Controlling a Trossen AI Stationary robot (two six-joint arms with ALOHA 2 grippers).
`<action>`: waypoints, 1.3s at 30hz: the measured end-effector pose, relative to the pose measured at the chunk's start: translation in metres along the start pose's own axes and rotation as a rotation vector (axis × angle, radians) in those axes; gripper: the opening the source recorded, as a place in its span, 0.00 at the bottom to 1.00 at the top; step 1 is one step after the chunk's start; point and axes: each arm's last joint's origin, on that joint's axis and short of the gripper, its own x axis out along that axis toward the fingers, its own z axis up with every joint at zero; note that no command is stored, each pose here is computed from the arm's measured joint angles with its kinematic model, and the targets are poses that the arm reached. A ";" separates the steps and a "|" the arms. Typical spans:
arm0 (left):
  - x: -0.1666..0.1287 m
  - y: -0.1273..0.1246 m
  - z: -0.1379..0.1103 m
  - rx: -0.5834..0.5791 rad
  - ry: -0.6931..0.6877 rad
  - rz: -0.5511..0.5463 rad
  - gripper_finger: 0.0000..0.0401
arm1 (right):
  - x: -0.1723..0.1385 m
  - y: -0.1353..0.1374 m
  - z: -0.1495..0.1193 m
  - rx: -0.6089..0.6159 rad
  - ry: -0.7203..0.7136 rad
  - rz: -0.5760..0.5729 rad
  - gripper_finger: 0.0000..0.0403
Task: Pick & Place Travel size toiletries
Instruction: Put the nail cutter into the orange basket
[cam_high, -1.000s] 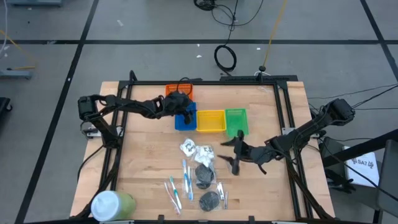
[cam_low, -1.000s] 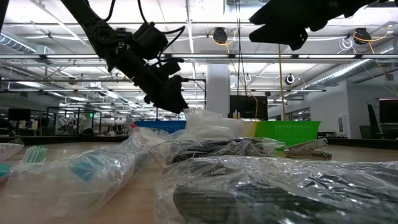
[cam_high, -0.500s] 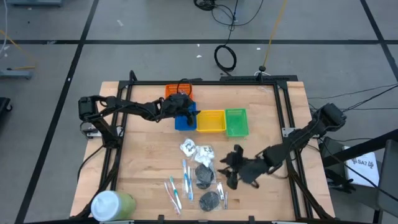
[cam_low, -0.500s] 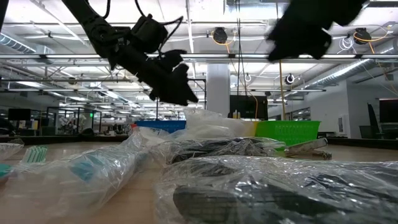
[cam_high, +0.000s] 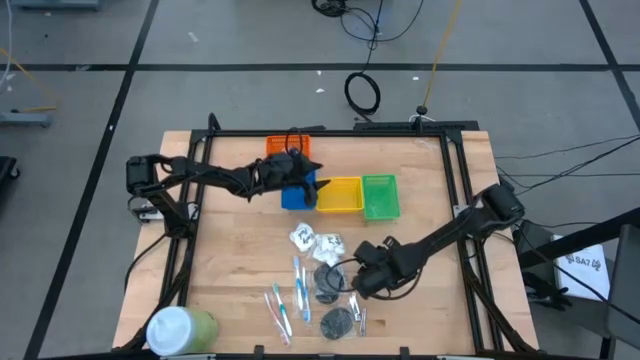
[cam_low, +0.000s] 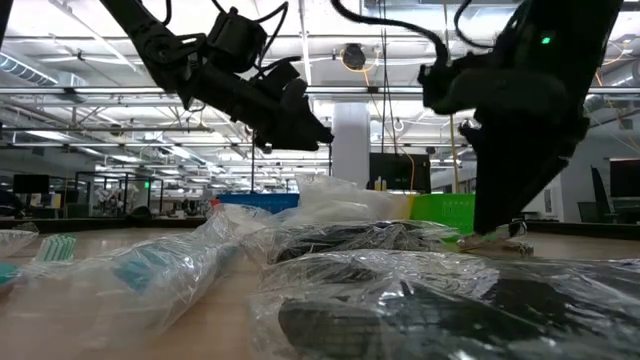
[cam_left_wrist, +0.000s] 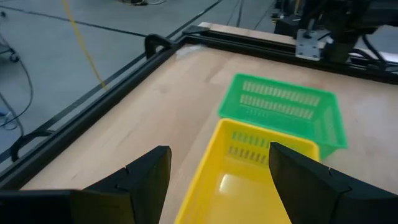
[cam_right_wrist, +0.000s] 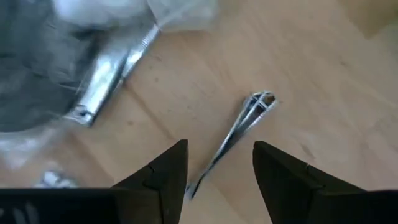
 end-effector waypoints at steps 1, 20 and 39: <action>0.000 -0.001 0.000 0.001 -0.003 -0.004 0.66 | 0.002 0.001 0.000 0.003 0.001 0.009 0.42; 0.000 -0.006 0.003 -0.023 -0.031 -0.018 0.66 | 0.025 -0.016 -0.016 0.124 0.055 -0.007 0.39; -0.001 -0.014 0.002 -0.137 -0.012 -0.170 0.66 | 0.010 -0.019 -0.012 -0.045 -0.042 -0.001 0.03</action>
